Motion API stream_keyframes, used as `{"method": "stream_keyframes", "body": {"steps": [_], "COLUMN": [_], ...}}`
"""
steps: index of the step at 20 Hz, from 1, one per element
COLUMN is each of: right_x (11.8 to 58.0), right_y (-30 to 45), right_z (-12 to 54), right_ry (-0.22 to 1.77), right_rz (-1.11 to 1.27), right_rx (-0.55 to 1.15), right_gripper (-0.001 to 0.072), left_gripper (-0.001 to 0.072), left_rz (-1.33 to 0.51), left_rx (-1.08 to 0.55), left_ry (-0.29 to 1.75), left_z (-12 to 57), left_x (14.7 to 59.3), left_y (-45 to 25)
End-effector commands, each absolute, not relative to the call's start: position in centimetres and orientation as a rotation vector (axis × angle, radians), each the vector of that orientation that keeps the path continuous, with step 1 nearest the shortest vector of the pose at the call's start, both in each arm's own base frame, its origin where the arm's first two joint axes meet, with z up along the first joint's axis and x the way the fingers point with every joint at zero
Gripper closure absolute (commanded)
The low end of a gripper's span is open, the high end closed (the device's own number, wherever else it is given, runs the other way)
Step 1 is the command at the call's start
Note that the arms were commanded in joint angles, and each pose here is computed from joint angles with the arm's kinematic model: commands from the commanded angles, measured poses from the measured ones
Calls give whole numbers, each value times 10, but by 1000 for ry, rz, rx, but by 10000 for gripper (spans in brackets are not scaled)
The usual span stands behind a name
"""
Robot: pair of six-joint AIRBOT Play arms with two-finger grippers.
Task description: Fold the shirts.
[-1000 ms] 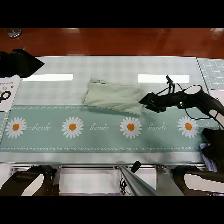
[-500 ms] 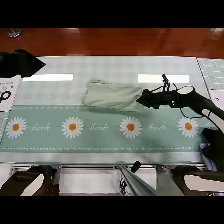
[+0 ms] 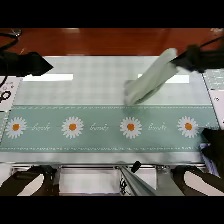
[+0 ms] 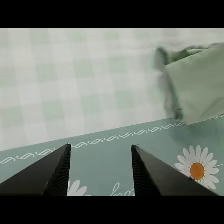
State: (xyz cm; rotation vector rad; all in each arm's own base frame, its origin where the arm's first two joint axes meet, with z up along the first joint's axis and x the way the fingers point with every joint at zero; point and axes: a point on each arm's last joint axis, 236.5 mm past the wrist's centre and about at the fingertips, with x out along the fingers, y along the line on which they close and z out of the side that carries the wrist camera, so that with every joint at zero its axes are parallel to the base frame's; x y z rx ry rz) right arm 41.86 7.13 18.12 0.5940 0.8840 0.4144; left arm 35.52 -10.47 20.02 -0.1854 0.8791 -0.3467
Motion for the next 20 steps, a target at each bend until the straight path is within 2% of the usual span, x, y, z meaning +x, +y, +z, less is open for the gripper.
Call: {"method": "stream_keyframes", "body": {"steps": [1, 4, 12, 16, 20], "right_x": [377, 337, 214, 148, 127], "right_y": [0, -58, -181, -224, -234], "right_z": [245, 259, 246, 241, 241], "right_ry": [855, 873, 940, 989, 1016], "right_rz": [218, 56, -494, -799, -904], "right_rx": [604, 630, 702, 630, 613], "right_gripper": [679, 680, 679, 679, 680], "left_gripper": [273, 273, 273, 272, 272], "left_rz": [-342, -334, -332, -336, -320], "left_rx": [-183, -191, -178, -158, -164], "left_ry": [915, 930, 898, 857, 781], "left_z": [180, 168, 163, 168, 180], "left_x": [372, 384, 401, 408, 423], "left_y": [-105, -105, -105, -104, -101]}}
